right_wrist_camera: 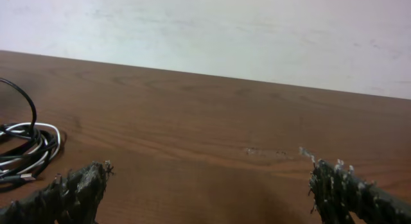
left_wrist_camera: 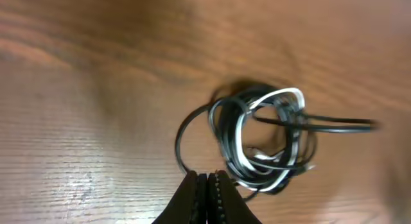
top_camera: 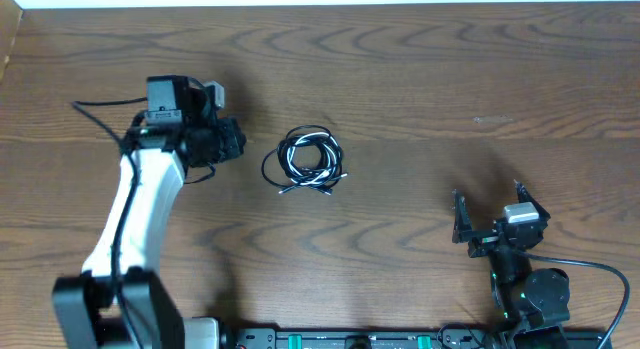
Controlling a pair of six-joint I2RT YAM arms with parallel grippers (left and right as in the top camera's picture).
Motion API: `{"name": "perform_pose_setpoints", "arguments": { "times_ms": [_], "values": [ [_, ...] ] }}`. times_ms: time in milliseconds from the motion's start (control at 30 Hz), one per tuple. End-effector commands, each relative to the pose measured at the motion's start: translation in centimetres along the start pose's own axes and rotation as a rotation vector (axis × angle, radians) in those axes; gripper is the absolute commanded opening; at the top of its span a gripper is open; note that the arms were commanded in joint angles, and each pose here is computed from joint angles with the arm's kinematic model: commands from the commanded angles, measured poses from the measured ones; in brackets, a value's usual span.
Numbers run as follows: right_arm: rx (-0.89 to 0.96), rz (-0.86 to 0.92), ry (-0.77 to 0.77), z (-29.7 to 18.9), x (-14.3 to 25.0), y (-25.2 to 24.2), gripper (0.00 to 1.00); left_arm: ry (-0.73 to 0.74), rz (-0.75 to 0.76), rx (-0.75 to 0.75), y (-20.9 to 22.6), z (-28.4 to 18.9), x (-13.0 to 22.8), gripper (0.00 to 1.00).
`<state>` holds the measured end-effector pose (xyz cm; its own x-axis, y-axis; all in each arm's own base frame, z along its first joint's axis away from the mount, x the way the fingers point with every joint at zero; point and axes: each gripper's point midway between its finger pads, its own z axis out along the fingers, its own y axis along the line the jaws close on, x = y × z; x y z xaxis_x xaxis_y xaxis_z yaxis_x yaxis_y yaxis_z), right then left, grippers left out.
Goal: Untangle cables
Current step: 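Reach the left gripper forward to the cable coil's left side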
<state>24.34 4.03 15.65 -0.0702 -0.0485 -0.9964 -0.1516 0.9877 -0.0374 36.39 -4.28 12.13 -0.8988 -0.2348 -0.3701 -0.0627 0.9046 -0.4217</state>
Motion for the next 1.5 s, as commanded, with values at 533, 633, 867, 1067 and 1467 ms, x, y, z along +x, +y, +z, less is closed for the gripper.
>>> {"name": "perform_pose_setpoints", "arguments": {
  "times_ms": [533, 633, 867, 1067, 1467],
  "values": [
    [-0.006, -0.006, 0.003, 0.0, 0.1, 0.2, 0.99, 0.211, 0.054, 0.125, 1.0, 7.4, 3.2, 0.43],
    [-0.006, -0.006, 0.003, 0.0, 0.1, 0.2, 0.99, 0.228, 0.053, 0.125, 1.0, 7.9, 3.6, 0.43],
    [-0.006, -0.006, 0.003, 0.0, 0.1, 0.2, 0.99, 0.266, 0.110, 0.141, -0.2, 9.9, 4.8, 0.43],
    [-0.006, -0.006, 0.003, 0.0, 0.1, 0.2, 0.99, 0.251, 0.138, 0.146, -0.7, 10.3, 4.5, 0.44],
    [-0.006, -0.006, 0.003, 0.0, 0.1, 0.2, 0.99, 0.271, 0.130, 0.139, 0.0, 11.8, 5.3, 0.43]
  ]
}}
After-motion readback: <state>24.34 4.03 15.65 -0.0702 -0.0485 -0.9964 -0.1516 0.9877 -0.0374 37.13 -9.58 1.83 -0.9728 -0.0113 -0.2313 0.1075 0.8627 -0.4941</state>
